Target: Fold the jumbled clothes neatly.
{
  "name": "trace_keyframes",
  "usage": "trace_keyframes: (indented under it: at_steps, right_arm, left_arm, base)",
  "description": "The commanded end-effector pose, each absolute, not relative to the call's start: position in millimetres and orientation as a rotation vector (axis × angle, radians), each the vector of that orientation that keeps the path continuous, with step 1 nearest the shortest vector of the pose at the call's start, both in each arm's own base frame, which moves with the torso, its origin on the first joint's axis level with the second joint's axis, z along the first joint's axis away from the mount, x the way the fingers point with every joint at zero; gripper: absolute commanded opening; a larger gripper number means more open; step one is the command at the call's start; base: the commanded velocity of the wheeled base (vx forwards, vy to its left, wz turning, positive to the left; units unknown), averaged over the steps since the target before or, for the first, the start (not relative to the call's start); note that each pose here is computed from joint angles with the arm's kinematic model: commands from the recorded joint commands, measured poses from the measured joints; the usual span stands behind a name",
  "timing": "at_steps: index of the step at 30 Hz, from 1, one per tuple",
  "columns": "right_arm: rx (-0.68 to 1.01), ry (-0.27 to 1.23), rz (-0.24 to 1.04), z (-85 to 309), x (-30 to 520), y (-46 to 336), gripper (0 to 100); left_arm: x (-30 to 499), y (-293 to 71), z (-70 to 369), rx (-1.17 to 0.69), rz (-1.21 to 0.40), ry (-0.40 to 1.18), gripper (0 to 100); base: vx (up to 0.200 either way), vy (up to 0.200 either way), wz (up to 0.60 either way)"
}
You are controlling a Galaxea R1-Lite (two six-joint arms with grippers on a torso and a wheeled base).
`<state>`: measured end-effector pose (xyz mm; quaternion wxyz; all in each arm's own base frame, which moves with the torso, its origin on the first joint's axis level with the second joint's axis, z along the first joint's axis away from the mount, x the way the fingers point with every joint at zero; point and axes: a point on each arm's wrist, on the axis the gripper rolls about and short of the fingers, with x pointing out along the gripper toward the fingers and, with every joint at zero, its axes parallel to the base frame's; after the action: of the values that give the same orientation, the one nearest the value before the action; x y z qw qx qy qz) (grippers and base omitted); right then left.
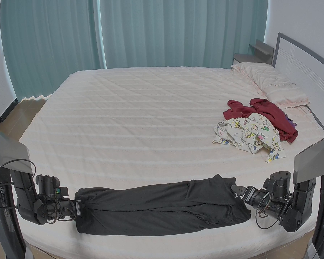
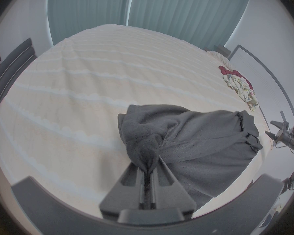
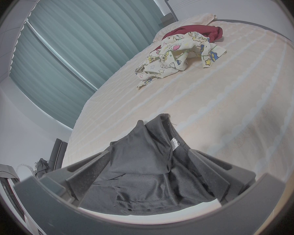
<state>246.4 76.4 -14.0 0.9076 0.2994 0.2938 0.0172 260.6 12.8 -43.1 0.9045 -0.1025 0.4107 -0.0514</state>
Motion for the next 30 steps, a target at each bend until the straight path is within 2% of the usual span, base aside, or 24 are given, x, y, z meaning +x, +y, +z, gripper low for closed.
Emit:
trace_keyframes:
  at_steps: [1,11,17,27,29,30]
  right_arm:
    - [0.621,0.593,0.041,-12,247,77,100]
    - [0.620,0.594,0.039,-12,246,76,100]
    - [0.620,0.596,0.040,-12,246,76,100]
    - [0.621,0.591,0.041,-11,246,76,100]
    - [0.622,0.590,0.041,-11,246,76,100]
    - [0.624,0.581,0.047,-7,245,76,100]
  left_arm:
    - [259,22,-33,-0.221,-0.075,0.817,0]
    - [254,50,-15,-0.256,0.014,0.764,0]
    - [250,87,20,-0.332,0.078,0.731,0]
    - [237,163,78,-0.350,0.189,0.675,0]
    - [237,164,79,-0.349,0.192,0.673,0]
    - [234,182,95,-0.352,0.239,0.653,0]
  base:
    - [0.000,0.000,0.00]
    - [0.000,0.000,0.00]
    - [0.000,0.000,0.00]
    - [0.000,0.000,0.00]
    - [0.000,0.000,0.00]
    - [0.000,0.000,0.00]
